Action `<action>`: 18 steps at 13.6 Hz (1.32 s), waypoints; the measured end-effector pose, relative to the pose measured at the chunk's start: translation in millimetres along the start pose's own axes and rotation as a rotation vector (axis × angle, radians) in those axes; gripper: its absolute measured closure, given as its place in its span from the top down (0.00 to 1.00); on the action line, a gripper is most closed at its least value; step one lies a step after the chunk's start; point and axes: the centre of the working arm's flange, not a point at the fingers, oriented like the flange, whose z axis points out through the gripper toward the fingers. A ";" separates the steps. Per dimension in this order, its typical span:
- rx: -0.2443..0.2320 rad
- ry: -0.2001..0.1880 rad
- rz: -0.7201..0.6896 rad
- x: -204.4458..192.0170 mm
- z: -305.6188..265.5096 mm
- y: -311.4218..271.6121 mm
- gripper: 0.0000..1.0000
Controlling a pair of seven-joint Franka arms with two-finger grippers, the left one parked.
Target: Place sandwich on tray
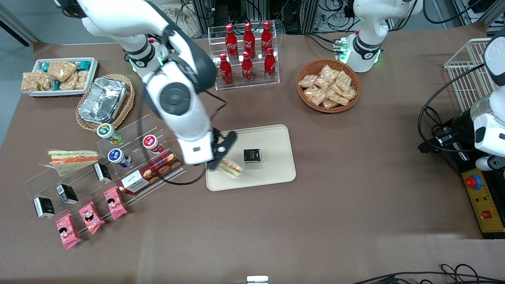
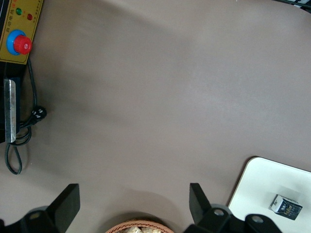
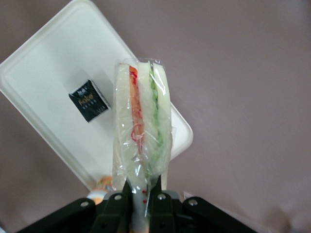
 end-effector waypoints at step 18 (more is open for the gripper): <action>-0.110 -0.003 -0.340 49.9 159.1 -67.6 0.28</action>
